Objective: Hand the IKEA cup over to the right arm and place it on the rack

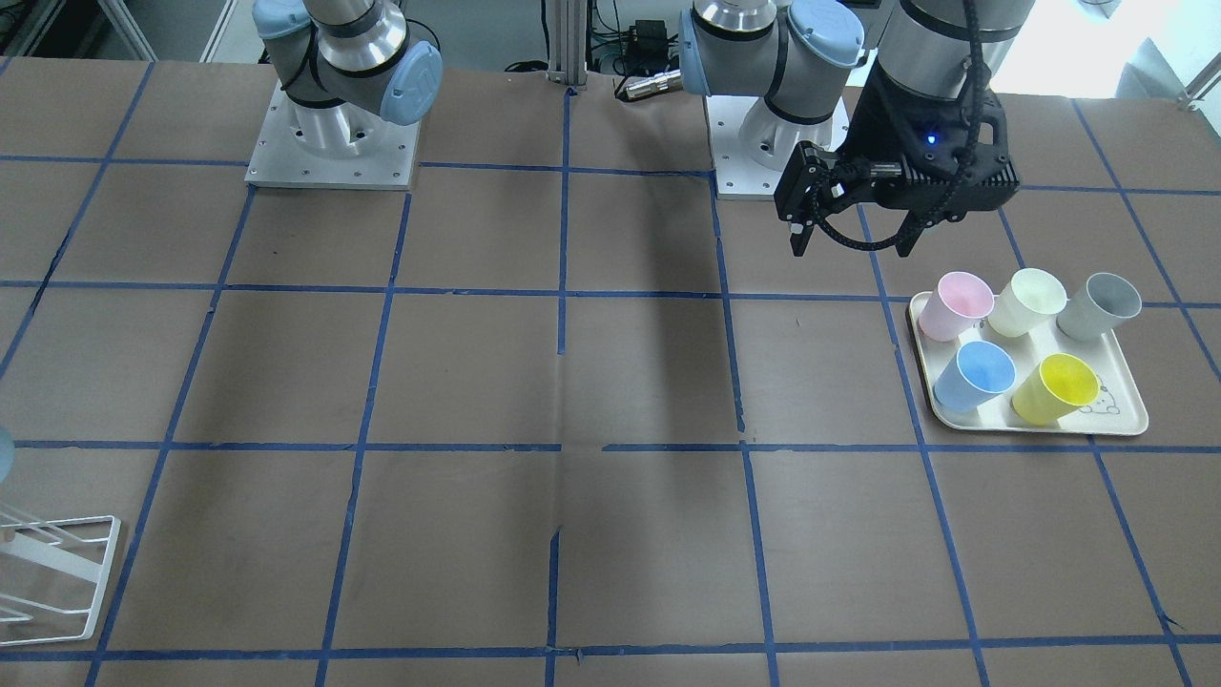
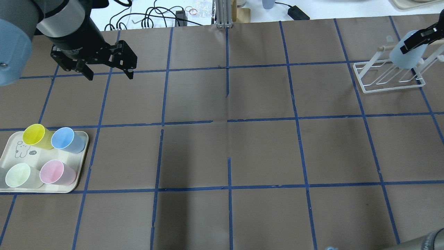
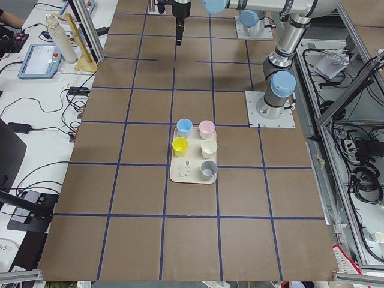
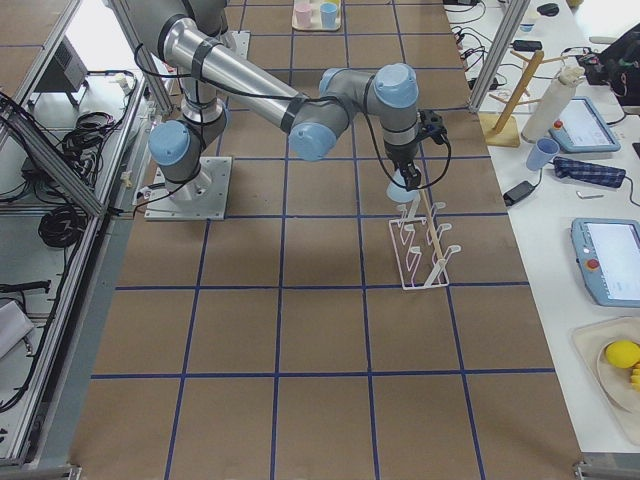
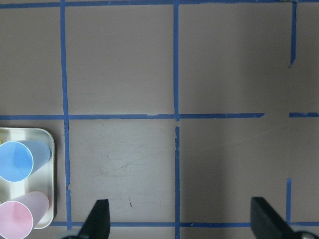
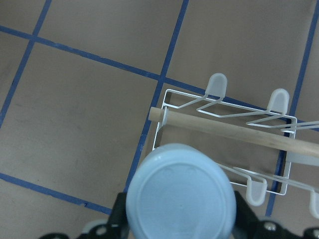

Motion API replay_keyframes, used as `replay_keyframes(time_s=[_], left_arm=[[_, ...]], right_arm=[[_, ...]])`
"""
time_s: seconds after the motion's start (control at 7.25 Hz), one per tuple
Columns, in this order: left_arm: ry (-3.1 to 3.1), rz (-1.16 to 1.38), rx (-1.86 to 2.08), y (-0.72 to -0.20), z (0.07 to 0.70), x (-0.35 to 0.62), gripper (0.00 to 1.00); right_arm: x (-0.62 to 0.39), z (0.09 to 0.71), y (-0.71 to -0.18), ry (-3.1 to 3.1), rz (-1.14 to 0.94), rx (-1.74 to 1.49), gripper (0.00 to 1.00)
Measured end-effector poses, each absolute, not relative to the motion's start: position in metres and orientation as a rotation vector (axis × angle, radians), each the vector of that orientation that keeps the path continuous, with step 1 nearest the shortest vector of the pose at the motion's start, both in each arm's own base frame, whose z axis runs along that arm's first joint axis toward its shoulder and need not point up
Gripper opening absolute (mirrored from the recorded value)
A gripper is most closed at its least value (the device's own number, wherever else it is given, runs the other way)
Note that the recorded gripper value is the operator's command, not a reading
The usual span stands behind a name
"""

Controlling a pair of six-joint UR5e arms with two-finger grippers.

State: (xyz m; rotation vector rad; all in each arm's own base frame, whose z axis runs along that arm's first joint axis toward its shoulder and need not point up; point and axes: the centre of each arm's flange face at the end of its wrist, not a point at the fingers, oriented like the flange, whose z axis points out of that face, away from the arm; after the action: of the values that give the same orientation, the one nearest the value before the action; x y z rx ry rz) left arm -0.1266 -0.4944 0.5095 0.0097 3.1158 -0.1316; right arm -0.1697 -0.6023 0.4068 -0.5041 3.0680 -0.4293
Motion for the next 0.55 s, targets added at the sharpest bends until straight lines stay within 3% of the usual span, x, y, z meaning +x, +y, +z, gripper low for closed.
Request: replay_keyframes(time_s=[0.55], left_arm=[[3.114, -0.125, -0.003, -0.499, 0.508, -0.124, 1.0]], right_arm=[[-0.177, 0.388, -0.61, 3.063, -0.42, -0.496, 0.25]])
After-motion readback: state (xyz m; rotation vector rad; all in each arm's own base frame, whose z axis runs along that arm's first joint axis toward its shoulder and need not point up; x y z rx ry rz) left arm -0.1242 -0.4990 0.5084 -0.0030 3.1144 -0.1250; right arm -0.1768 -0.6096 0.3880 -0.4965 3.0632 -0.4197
